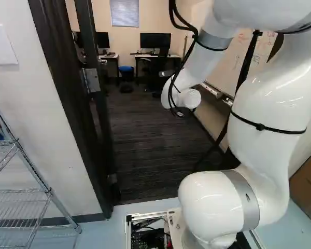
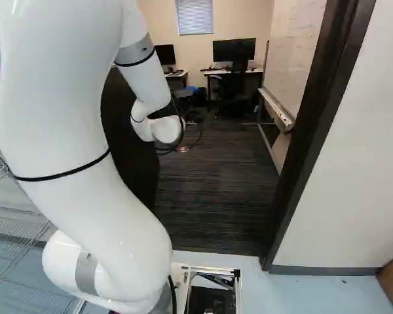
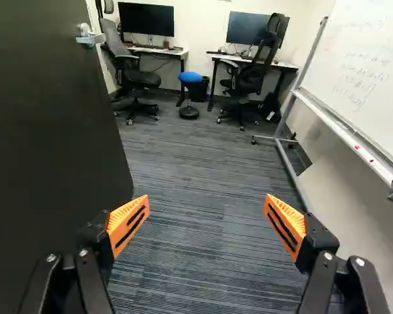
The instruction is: Open the door and move inside
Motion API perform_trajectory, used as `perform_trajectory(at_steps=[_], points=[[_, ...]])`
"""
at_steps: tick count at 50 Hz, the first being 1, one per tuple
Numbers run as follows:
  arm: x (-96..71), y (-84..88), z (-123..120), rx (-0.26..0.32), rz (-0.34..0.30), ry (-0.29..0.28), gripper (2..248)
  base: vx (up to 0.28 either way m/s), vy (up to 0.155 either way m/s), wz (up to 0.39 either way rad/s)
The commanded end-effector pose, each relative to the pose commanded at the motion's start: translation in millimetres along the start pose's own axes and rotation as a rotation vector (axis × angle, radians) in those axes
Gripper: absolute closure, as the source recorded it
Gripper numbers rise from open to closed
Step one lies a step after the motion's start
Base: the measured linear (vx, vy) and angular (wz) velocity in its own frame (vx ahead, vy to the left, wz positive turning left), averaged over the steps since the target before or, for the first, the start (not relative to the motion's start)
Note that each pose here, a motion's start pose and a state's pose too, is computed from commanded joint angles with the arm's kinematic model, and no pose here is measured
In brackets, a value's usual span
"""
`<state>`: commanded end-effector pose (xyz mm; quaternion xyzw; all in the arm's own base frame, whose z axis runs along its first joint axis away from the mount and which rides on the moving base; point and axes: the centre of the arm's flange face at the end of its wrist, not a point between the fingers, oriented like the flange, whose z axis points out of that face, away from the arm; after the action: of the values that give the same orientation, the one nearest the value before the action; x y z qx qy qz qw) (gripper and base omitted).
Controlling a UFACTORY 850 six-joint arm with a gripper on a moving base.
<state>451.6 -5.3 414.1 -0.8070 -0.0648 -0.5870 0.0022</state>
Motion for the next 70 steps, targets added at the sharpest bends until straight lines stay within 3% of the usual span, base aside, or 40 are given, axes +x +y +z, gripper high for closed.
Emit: perform_trajectory(at_steps=[36, 70], points=[[-55.0, -18.4, -97, -0.045, 0.066, -0.011, 3, 0.0, 0.0, 0.0], [-91.8, -26.6, -146, -0.073, 0.097, -0.017, 3, 0.0, 0.0, 0.0]])
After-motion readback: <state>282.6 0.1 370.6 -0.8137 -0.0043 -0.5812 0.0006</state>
